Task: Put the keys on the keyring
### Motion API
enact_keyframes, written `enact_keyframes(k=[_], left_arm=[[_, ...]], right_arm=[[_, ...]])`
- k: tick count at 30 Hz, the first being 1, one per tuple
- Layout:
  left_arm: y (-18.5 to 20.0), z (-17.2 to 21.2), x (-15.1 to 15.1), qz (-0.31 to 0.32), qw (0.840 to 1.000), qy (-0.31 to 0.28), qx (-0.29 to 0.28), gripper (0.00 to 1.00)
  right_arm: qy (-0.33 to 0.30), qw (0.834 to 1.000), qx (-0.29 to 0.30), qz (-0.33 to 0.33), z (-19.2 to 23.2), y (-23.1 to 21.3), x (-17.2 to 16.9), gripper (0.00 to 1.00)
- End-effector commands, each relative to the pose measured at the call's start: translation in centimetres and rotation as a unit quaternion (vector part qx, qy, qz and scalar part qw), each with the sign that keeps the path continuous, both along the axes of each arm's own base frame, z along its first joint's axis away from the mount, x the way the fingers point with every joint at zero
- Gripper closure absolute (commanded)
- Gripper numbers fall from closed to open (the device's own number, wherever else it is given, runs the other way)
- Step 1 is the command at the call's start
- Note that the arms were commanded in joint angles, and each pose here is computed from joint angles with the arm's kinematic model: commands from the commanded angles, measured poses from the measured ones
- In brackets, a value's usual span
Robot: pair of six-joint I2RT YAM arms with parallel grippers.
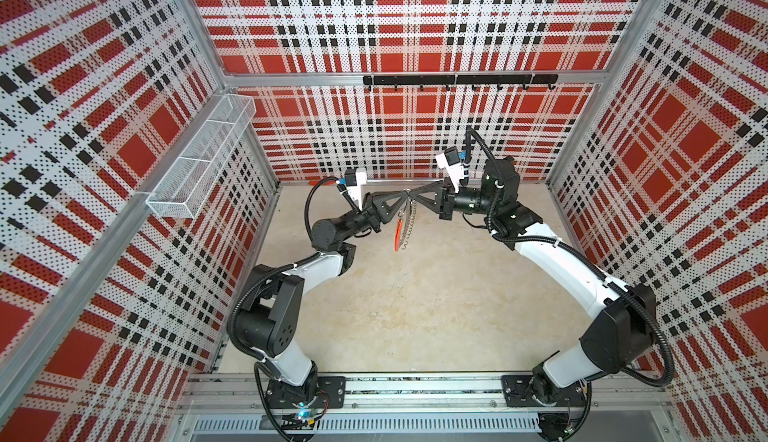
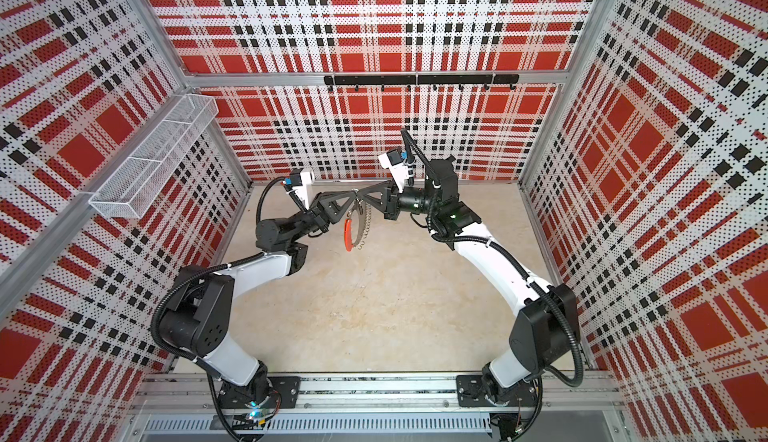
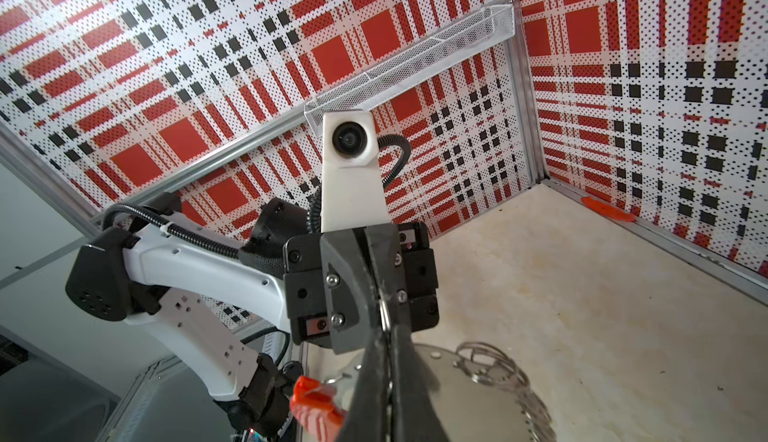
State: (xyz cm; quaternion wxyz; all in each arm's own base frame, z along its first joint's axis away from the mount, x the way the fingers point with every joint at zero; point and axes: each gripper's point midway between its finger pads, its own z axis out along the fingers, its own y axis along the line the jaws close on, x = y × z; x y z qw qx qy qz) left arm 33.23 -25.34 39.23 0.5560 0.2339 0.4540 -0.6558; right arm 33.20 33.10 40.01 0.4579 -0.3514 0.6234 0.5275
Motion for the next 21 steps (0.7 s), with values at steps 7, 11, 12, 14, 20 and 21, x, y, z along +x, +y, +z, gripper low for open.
enact_keyframes(k=[7, 11, 12, 14, 20, 21], left_arm=[[0.5, -4.8, 1.8, 0.157, 0.940, -0.168, 0.251, 0.71], [0.5, -7.0, 1.7, 0.136, 0.901, -0.219, 0.350, 0.79], [0.5, -7.6, 2.0, 0.125, 0.894, -0.217, 0.372, 0.79], [0.2, -8.5, 2.4, 0.090, 0.881, -0.209, 0.414, 0.79], [-1.0, -9.2, 2.7, 0.032, 0.870, -0.202, 0.448, 0.74], [-1.1, -9.1, 2.7, 0.031, 0.871, -0.203, 0.447, 0.74]], right_arm=[[-0.120, 0.978, -0.135, -0.100, -2.7, -2.1, 2.6, 1.00], [-0.146, 0.968, -0.177, -0.102, -3.8, -2.5, 2.8, 1.00], [-0.152, 0.967, -0.181, -0.101, -3.8, -2.6, 2.7, 1.00], [-0.159, 0.965, -0.186, -0.096, -3.8, -2.7, 2.4, 1.00], [-0.161, 0.966, -0.185, -0.081, -3.9, -2.6, 1.7, 1.00], [-0.160, 0.967, -0.183, -0.079, -3.9, -2.6, 1.6, 1.00]])
